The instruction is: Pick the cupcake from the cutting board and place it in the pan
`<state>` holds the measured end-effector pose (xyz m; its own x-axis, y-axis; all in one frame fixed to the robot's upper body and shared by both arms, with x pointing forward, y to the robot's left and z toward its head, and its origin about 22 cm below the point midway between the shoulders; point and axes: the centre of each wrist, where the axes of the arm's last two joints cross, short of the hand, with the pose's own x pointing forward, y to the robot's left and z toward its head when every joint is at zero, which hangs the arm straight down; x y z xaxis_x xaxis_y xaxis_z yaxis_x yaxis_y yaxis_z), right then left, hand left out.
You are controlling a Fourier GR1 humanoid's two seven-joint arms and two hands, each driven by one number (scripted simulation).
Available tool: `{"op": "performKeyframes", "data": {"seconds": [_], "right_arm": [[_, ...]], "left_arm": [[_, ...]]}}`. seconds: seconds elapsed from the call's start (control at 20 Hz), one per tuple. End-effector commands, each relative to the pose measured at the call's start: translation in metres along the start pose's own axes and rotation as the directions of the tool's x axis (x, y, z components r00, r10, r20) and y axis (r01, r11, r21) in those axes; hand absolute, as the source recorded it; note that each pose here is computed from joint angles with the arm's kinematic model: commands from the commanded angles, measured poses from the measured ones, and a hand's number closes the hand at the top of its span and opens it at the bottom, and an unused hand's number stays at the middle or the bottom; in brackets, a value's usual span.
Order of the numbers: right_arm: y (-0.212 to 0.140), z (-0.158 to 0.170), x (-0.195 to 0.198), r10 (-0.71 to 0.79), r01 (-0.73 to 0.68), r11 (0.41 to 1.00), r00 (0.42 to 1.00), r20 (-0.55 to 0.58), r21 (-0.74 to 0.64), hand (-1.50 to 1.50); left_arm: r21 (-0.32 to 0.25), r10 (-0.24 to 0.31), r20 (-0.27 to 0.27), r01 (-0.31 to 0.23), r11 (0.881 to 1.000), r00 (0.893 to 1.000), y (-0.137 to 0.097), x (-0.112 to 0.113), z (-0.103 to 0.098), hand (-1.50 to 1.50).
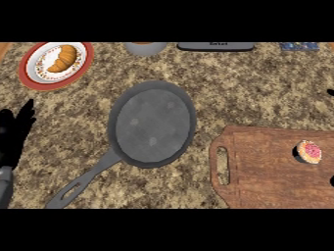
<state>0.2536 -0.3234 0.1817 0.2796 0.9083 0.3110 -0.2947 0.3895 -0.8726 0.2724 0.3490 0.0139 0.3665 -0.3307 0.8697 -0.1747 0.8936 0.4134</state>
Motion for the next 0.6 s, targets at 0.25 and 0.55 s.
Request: {"op": "performKeyframes", "data": {"seconds": [0.25, 0.55], "right_arm": [[0.029, -0.021, 0.014, 0.062, -0.059, 0.997, 0.996, -0.057, 0.047, -1.5], [0.04, -0.02, -0.009, 0.134, -0.127, 0.989, 0.986, -0.097, 0.069, -1.5]], "left_arm": [[0.001, 0.004, -0.007, -0.004, 1.0, 1.0, 0.007, 0.01, 0.002, 0.0], [0.015, 0.0, -0.013, 0.0, 1.0, 1.0, 0.003, -0.006, 0.003, 0.0]]}}
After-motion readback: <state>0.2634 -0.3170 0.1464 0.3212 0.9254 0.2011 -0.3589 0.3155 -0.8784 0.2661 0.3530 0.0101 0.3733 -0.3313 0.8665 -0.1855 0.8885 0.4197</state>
